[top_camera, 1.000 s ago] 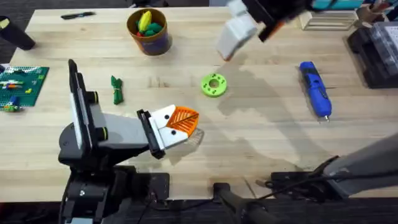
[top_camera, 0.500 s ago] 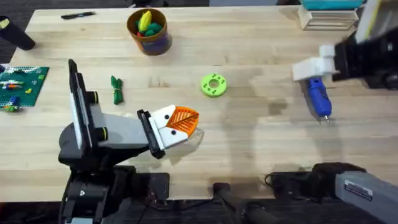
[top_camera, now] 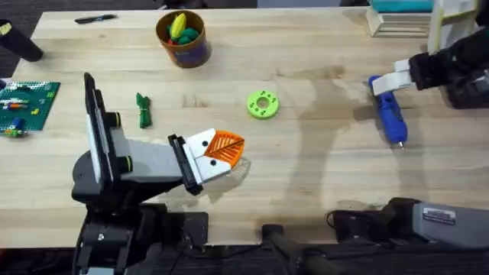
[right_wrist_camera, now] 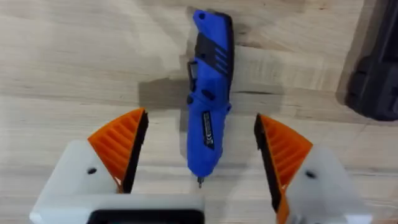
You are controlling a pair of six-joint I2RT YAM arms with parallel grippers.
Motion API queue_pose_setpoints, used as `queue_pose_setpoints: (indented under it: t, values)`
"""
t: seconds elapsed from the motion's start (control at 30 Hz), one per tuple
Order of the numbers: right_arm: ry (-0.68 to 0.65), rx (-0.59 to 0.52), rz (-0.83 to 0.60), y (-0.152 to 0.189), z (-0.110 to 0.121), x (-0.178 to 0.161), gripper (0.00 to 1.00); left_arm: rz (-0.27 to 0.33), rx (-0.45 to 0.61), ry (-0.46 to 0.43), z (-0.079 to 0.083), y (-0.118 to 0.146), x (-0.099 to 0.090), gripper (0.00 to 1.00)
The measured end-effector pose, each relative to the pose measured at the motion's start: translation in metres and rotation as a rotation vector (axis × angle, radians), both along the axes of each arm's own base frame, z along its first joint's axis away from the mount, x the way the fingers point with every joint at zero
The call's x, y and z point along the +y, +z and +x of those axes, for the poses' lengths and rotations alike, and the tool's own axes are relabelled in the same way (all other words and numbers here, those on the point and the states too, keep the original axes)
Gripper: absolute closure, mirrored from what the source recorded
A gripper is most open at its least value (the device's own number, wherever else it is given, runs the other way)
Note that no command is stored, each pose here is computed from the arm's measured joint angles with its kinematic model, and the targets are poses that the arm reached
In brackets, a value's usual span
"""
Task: Pick up the gripper from the table and insert it into the empty holder that is missing its gripper. Then pick up a screw, insert it into the mounting hole, and use the screwdriver to tighten it. Finally, clean up the table by picking up the vegetable and placing it into the bucket.
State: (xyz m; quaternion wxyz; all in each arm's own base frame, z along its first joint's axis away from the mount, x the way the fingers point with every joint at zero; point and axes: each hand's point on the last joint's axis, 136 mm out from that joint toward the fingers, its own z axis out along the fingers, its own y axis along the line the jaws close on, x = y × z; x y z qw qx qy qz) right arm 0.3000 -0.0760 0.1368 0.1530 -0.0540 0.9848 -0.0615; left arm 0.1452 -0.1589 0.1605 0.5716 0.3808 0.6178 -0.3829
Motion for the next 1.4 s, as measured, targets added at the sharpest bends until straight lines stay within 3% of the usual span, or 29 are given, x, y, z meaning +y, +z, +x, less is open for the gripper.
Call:
queue_pose_setpoints:
  t: [0.3, 0.63, 1.4]
  values:
    - [0.001, 0.123, 0.004, -0.049, 0.012, -0.007, 0.008, 0.0, 0.0, 0.0, 0.0, 0.0, 0.0, 0.995]
    - [0.021, 0.188, 0.014, -0.096, 0.028, -0.011, 0.008, 0.0, 0.0, 0.0, 0.0, 0.0, 0.0, 0.995]
    - [-0.008, 0.176, 0.099, -0.101, 0.026, -0.016, 0.008, 0.0, 0.0, 0.0, 0.0, 0.0, 0.0, 0.995]
